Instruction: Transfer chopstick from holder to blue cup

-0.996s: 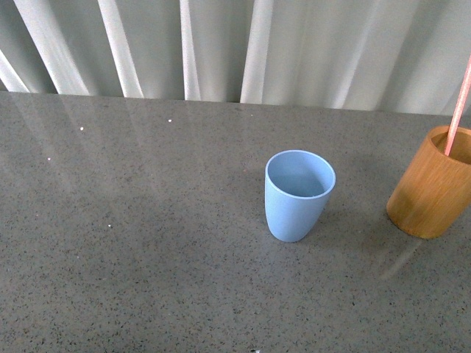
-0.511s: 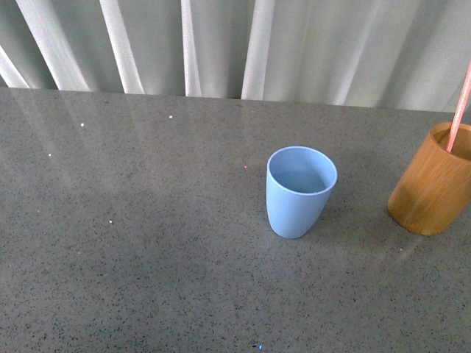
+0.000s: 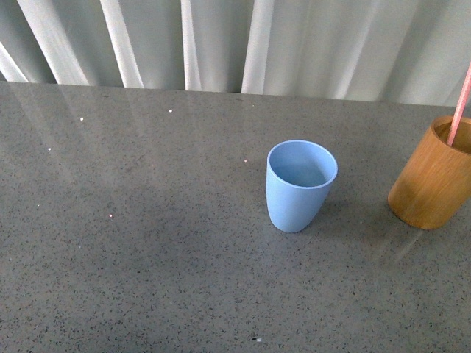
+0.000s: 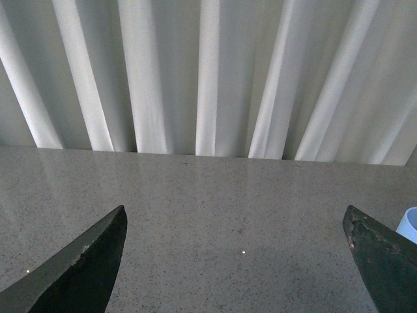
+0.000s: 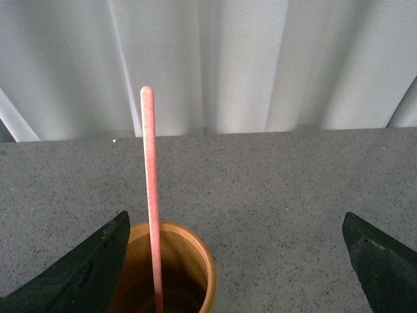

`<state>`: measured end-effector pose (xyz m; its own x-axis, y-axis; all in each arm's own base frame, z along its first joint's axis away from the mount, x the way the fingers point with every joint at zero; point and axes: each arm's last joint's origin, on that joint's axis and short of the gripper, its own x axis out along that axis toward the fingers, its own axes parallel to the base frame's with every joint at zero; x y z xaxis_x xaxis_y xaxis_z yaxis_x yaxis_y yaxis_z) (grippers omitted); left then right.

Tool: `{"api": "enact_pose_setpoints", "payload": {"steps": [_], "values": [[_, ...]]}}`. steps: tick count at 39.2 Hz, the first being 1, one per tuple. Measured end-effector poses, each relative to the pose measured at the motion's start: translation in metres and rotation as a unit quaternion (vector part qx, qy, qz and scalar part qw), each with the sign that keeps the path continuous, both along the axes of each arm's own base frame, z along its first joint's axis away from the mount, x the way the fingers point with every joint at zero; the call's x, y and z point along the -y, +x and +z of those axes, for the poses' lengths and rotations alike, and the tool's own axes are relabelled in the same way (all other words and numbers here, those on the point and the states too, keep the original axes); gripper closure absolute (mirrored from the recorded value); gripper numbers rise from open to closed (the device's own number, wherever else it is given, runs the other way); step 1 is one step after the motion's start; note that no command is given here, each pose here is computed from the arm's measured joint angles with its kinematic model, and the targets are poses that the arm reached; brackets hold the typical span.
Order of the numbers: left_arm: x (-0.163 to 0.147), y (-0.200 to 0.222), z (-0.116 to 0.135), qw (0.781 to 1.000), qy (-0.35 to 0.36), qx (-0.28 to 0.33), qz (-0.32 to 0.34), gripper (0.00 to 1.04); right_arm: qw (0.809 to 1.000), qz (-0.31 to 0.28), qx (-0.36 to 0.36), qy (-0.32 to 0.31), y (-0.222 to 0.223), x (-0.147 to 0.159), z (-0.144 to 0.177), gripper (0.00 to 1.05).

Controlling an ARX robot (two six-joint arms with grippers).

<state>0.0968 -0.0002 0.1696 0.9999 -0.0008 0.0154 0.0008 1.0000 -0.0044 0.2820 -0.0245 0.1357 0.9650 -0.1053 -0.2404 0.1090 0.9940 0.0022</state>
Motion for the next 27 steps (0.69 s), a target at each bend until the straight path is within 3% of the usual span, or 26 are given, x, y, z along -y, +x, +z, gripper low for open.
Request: {"api": "enact_pose_setpoints", "payload": {"steps": [27], "values": [[0.0,0.0,0.0,1.0,0.0,0.0,0.0,0.07,1.0,0.02,-0.009,-0.004,0.061,-0.019,-0.019,0.1]]}}
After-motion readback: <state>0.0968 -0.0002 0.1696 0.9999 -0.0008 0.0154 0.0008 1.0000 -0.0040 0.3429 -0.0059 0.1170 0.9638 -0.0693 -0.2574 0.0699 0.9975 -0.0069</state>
